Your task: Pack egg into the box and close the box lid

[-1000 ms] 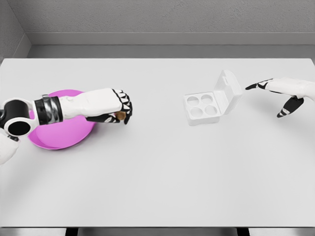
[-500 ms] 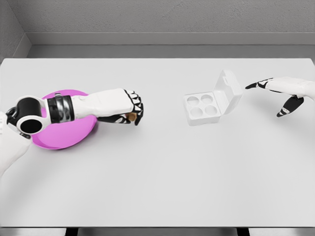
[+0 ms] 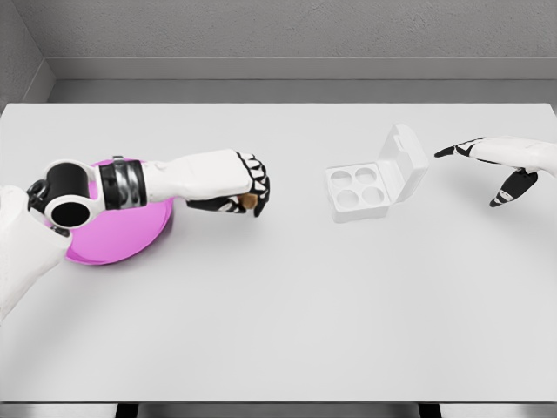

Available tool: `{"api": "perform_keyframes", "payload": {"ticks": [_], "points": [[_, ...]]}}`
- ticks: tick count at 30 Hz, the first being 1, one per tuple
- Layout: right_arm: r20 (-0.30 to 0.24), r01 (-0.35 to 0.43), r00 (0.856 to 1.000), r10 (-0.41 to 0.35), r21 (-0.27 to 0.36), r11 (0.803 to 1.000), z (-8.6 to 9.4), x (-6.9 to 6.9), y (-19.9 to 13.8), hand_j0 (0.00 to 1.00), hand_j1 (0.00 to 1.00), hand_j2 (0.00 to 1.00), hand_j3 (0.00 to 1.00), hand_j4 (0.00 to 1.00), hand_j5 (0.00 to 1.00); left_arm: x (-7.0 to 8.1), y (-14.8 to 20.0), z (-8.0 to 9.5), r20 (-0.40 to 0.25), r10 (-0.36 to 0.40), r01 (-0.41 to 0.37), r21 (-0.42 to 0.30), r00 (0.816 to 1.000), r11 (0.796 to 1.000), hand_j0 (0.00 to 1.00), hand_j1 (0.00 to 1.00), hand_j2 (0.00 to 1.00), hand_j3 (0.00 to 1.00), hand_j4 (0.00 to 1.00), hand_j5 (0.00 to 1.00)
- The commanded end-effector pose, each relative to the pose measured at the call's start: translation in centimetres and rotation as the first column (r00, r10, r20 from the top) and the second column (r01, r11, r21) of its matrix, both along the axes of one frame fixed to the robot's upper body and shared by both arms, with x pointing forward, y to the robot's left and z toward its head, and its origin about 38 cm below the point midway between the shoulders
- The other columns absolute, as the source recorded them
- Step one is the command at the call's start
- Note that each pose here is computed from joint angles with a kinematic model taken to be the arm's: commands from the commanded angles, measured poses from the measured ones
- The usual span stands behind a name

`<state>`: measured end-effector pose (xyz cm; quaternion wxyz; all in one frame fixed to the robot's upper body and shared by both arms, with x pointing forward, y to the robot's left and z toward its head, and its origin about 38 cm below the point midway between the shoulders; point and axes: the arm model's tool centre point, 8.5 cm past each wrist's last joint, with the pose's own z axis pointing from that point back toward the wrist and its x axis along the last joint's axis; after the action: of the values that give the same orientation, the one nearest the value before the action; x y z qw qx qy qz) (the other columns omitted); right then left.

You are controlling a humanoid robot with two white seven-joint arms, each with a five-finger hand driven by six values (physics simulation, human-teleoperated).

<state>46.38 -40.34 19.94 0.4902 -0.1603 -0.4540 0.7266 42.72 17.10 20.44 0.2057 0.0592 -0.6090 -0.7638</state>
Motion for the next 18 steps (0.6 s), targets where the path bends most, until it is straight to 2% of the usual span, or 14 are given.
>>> {"api": "perform_keyframes", "payload": {"ticks": [1, 16, 18], "points": [[0.000, 0.004, 1.000, -0.004, 0.003, 1.000, 0.1, 0.0, -0.1, 1.00, 1.00, 1.00, 1.00, 1.00, 1.00, 0.0, -0.8, -0.2, -0.004, -0.009, 0.009, 0.000, 1.000, 1.000, 0.34, 0.34, 0.34, 0.34, 0.34, 0.34], [0.001, 0.003, 1.000, -0.003, 0.003, 1.000, 0.1, 0.0, -0.1, 1.00, 1.00, 1.00, 1.00, 1.00, 1.00, 0.4, -3.0, 0.5, 0.009, -0.041, 0.041, -0.022, 0.999, 0.999, 0.34, 0.34, 0.34, 0.34, 0.34, 0.34], [-0.001, 0.002, 1.000, -0.002, 0.004, 1.000, 0.0, 0.0, 0.0, 1.00, 1.00, 1.00, 1.00, 1.00, 1.00, 0.8, -3.2, 0.1, -0.004, -0.032, 0.032, -0.019, 0.999, 0.999, 0.34, 0.34, 0.34, 0.34, 0.34, 0.34]]}}
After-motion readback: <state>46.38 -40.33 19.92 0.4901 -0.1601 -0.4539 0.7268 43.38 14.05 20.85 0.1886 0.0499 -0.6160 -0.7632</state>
